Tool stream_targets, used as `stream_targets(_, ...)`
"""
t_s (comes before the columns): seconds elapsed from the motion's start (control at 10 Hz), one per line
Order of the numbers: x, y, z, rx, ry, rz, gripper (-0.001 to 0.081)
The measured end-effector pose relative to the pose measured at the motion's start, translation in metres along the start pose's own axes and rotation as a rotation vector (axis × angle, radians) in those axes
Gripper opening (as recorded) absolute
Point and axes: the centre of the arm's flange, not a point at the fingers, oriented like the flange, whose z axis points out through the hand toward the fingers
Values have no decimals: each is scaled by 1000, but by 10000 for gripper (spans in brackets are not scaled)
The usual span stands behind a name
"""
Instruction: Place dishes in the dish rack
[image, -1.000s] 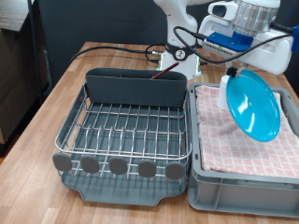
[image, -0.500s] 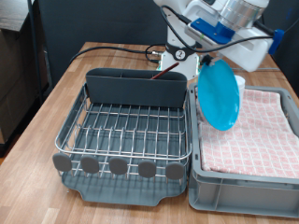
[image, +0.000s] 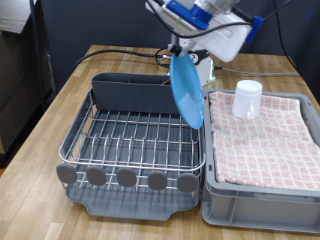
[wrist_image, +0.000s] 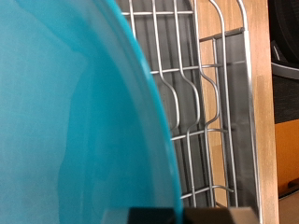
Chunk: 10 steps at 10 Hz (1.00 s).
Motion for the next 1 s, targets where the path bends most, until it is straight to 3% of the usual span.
stream_targets(0.4, 2, 10, 11, -60, 6, 15, 17)
stream_targets(1.0, 45, 62, 40, -135, 98, -90, 17)
